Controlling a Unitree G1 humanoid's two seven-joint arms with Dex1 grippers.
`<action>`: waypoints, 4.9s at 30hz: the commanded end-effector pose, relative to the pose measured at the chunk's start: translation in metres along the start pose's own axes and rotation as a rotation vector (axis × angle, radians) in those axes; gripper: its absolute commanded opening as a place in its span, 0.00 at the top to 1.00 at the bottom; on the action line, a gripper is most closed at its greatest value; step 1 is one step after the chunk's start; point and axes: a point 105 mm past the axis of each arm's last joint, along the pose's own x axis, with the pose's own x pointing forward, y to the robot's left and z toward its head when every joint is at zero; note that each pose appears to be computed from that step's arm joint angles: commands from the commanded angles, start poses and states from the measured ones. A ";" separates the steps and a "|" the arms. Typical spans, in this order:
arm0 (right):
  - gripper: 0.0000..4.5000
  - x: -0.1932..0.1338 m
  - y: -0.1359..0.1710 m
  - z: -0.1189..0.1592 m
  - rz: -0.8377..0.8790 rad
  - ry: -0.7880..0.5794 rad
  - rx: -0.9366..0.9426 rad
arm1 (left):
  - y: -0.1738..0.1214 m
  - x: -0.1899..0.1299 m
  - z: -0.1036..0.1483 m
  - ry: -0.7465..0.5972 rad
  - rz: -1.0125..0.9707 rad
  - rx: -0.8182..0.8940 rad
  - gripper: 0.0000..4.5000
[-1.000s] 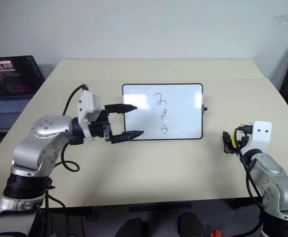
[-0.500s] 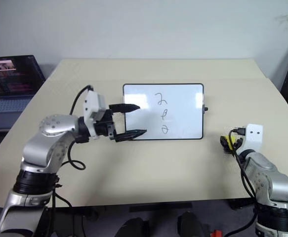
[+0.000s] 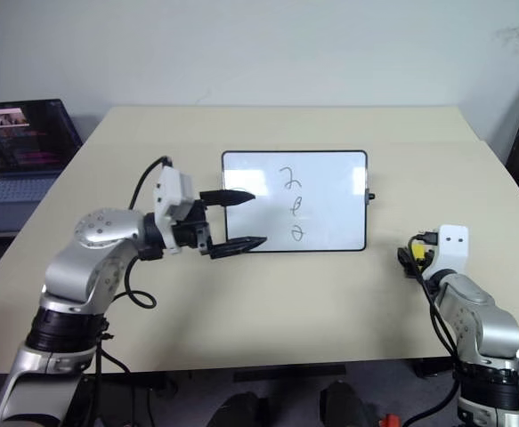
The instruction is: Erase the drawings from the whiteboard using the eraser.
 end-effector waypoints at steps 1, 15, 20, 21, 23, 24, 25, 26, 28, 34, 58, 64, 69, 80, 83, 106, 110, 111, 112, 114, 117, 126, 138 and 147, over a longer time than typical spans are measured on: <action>0.46 -0.001 0.000 0.016 0.000 -0.060 -0.019 | -0.003 0.001 0.011 -0.025 -0.005 0.047 0.00; 0.73 -0.025 0.059 0.044 0.252 -0.291 -0.282 | 0.043 -0.025 -0.006 0.062 0.423 0.012 0.00; 0.73 -0.037 0.110 0.053 0.427 -0.441 -0.524 | 0.053 -0.034 -0.008 0.071 0.569 -0.024 0.00; 0.73 -0.039 0.122 0.054 0.478 -0.470 -0.566 | 0.056 -0.036 -0.008 0.075 0.595 -0.025 0.00; 0.73 -0.039 0.137 0.055 0.537 -0.489 -0.632 | 0.060 -0.037 -0.007 0.068 0.621 -0.034 0.00; 0.73 -0.034 0.147 0.057 0.560 -0.492 -0.641 | 0.061 -0.035 -0.004 0.049 0.620 -0.055 0.00; 0.73 -0.031 0.153 0.060 0.574 -0.494 -0.646 | 0.061 -0.034 -0.002 0.036 0.619 -0.070 0.00; 0.73 -0.028 0.160 0.063 0.588 -0.502 -0.649 | 0.060 -0.034 -0.002 0.029 0.615 -0.081 0.00; 0.73 -0.022 0.172 0.072 0.608 -0.526 -0.661 | 0.059 -0.033 -0.002 0.032 0.602 -0.091 0.00; 0.73 0.006 0.211 0.109 0.599 -0.611 -0.748 | 0.058 -0.030 -0.002 0.039 0.558 -0.117 0.00; 0.73 0.060 0.241 0.135 0.489 -0.552 -0.826 | 0.054 -0.025 0.001 0.041 0.522 -0.096 0.00; 0.73 0.070 0.219 0.120 0.462 -0.480 -0.827 | 0.054 -0.024 0.001 0.039 0.517 -0.091 0.00; 0.73 0.076 0.196 0.101 0.441 -0.409 -0.827 | 0.053 -0.022 0.002 0.035 0.509 -0.090 0.00; 0.73 0.073 0.177 0.078 0.429 -0.349 -0.826 | 0.050 -0.020 0.003 0.035 0.493 -0.084 0.00; 0.73 0.069 0.194 0.077 0.467 -0.369 -0.842 | 0.049 -0.019 0.004 0.032 0.489 -0.084 0.00; 0.73 0.066 0.225 0.112 0.433 -0.513 -0.913 | 0.043 -0.015 0.002 0.024 0.484 -0.094 0.00; 0.73 0.060 0.236 0.126 0.444 -0.561 -0.891 | 0.042 -0.013 0.001 0.022 0.478 -0.100 0.00; 0.73 0.059 0.240 0.127 0.454 -0.568 -0.881 | 0.042 -0.012 0.001 0.022 0.477 -0.101 0.00; 0.73 0.058 0.243 0.128 0.461 -0.571 -0.874 | 0.041 -0.012 0.001 0.022 0.476 -0.101 0.00; 0.74 0.056 0.248 0.132 0.465 -0.583 -0.853 | 0.041 -0.013 0.000 0.023 0.478 -0.104 0.00; 0.74 0.056 0.252 0.136 0.469 -0.591 -0.827 | 0.042 -0.015 -0.002 0.025 0.487 -0.111 0.00; 0.74 0.061 0.257 0.128 0.503 -0.542 -0.817 | 0.041 -0.018 -0.002 0.017 0.492 -0.126 0.00; 0.74 0.076 0.198 0.105 0.430 -0.410 -0.800 | 0.042 -0.028 -0.007 0.027 0.524 -0.151 0.00; 0.74 0.031 0.222 0.133 0.620 -0.551 -0.521 | 0.046 -0.036 -0.014 0.044 0.547 -0.175 0.00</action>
